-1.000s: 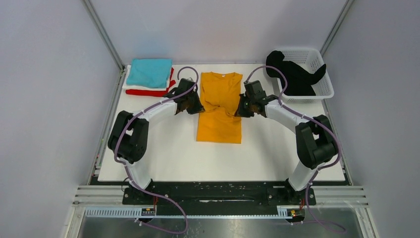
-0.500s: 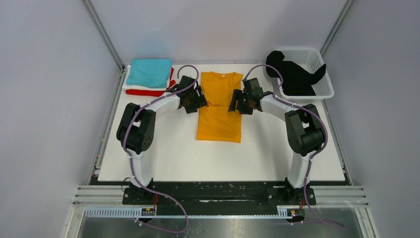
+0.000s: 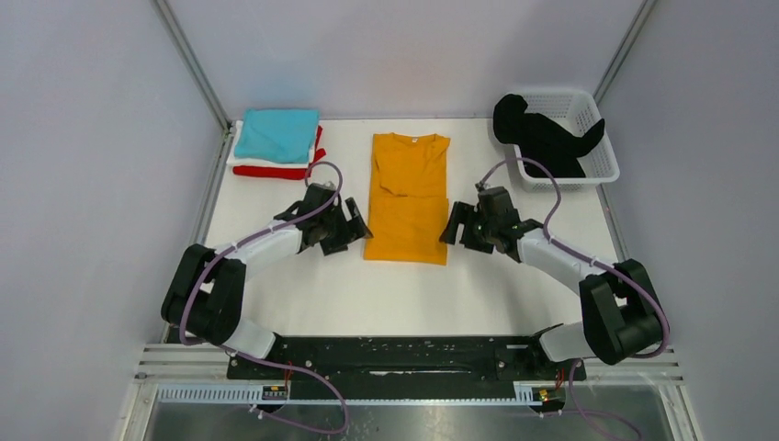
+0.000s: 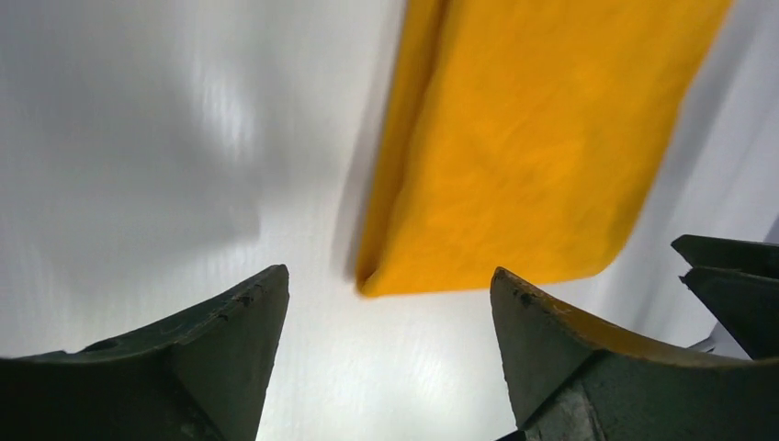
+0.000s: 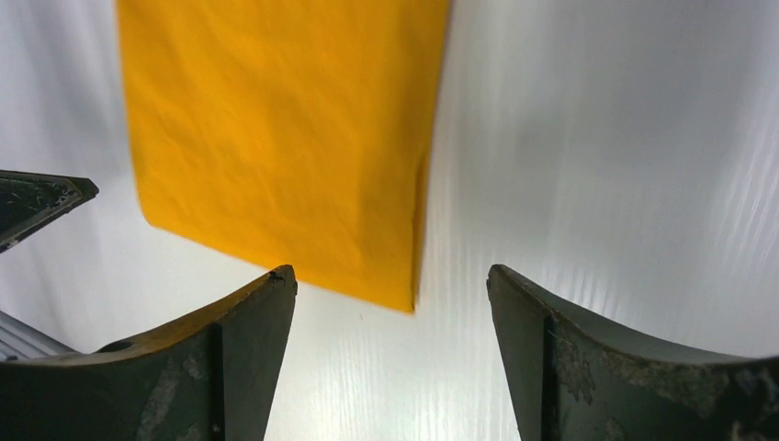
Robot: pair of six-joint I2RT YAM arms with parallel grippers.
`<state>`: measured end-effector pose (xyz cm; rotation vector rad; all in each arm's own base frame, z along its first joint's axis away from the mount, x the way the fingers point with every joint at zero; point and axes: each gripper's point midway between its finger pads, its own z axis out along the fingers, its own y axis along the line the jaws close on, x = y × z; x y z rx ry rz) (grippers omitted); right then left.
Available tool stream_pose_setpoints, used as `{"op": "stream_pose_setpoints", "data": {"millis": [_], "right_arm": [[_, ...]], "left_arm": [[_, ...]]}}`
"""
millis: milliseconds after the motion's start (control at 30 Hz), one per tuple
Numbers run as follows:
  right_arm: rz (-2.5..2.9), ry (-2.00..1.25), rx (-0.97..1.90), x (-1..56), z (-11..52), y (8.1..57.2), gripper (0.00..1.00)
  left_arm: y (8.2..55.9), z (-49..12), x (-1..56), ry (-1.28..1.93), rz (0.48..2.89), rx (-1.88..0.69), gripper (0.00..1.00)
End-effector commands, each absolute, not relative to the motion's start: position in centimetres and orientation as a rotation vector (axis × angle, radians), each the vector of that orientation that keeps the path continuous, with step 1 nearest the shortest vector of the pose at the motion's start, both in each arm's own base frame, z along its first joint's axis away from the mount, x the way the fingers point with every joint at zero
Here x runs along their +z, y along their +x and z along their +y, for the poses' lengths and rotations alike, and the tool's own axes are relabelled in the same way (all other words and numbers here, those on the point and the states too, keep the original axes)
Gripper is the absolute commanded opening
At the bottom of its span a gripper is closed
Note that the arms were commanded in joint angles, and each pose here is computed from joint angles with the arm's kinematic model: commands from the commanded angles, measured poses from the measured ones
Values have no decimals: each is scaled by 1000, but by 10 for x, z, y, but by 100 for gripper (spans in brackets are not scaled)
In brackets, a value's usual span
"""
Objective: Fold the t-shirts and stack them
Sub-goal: Fold the folded rectangular tshirt in 1/3 of the way, then grab one side of the 2/3 rectangular tshirt with both arms
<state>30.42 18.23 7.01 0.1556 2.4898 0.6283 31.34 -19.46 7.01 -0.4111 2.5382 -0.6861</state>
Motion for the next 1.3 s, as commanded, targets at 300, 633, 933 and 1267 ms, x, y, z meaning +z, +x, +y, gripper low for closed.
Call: {"op": "stream_pose_setpoints", "data": {"millis": [300,633,933,1267], "right_arm": [[2618,194,619,25,197,252,71],[2663,266,521,-1,194,261,55],[2707,259,580,-4,199,249,1],[2835,59,727,19,203,154,0]], "left_arm": [[276,-208,36,-398,2610,-721,62],[285,-221,10,-406,2693,-695,28],[278,-218,10,-418,2683,-684,0],[193,-204,32,-300,2731,-666,0]]}}
